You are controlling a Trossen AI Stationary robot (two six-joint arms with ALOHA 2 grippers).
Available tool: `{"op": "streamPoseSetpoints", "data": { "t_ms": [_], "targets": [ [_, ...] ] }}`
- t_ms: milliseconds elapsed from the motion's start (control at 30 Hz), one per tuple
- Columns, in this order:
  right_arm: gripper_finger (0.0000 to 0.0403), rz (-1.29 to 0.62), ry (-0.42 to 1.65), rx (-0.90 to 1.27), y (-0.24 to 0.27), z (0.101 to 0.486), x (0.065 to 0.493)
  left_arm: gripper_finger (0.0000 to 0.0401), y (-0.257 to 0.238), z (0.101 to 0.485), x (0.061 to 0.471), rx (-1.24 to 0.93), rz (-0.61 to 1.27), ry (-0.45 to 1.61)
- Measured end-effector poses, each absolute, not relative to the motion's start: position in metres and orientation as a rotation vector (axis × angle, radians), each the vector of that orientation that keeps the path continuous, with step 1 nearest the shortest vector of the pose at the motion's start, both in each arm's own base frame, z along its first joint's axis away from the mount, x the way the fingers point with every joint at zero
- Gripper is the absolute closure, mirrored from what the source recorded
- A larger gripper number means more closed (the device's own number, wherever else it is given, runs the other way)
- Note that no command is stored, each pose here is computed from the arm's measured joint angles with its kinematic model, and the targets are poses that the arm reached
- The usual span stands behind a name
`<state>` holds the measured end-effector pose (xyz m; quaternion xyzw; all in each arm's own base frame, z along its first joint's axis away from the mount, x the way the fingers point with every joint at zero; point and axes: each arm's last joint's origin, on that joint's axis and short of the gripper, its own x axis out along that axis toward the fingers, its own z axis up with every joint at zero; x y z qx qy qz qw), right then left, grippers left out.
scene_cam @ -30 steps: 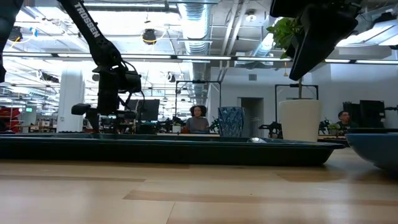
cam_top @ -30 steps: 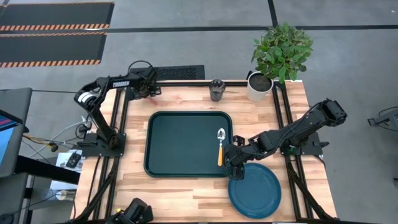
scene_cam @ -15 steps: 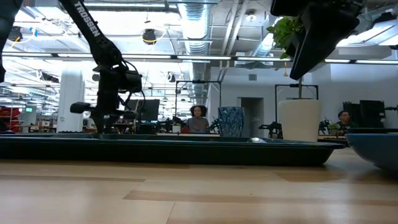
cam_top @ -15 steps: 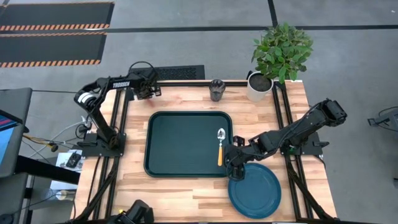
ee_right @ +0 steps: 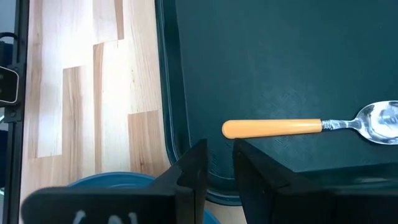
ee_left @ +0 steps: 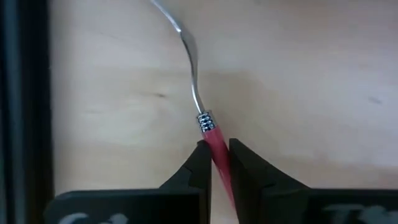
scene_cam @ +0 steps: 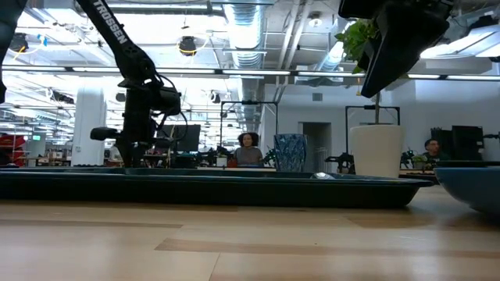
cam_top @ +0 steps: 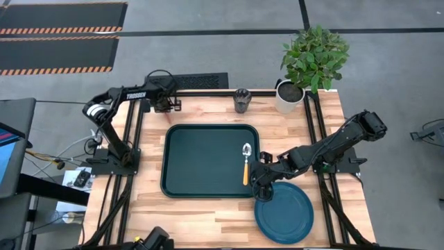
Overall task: Pick and place plate/cup/fork/spoon on tray
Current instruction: Put the pink fork on the black serving tray, then put the fork on the black serving tray
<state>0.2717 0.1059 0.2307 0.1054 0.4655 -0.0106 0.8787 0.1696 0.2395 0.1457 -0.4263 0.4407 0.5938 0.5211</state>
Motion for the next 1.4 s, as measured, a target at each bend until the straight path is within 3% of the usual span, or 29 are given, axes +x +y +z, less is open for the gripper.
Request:
{"op": "streamPoseSetpoints", "data": {
  "t_ms": [300, 1033, 1167, 1400],
  "targets": [
    [0.0301, -0.023, 0.964, 0.221, 0.106, 0.231, 0.272, 0.0394, 0.22, 0.164, 0.19, -0.965, 1.235, 1.027],
    [0.0301, -0.041, 0.918, 0.194, 0.105, 0.233, 0.275, 0.0399, 0.213, 0.178, 0.194, -0.882, 1.246, 0.99],
    [0.0301, -0.04, 0.908, 0.2, 0.106, 0.234, 0.276, 0.0368, 0.222, 0.175, 0.188, -0.9, 1.31, 0.948],
    [0.0301, -0.035, 0.9, 0.199, 0.106, 0.234, 0.276, 0.0255, 0.234, 0.166, 0.191, -0.943, 1.283, 0.881]
  ]
}}
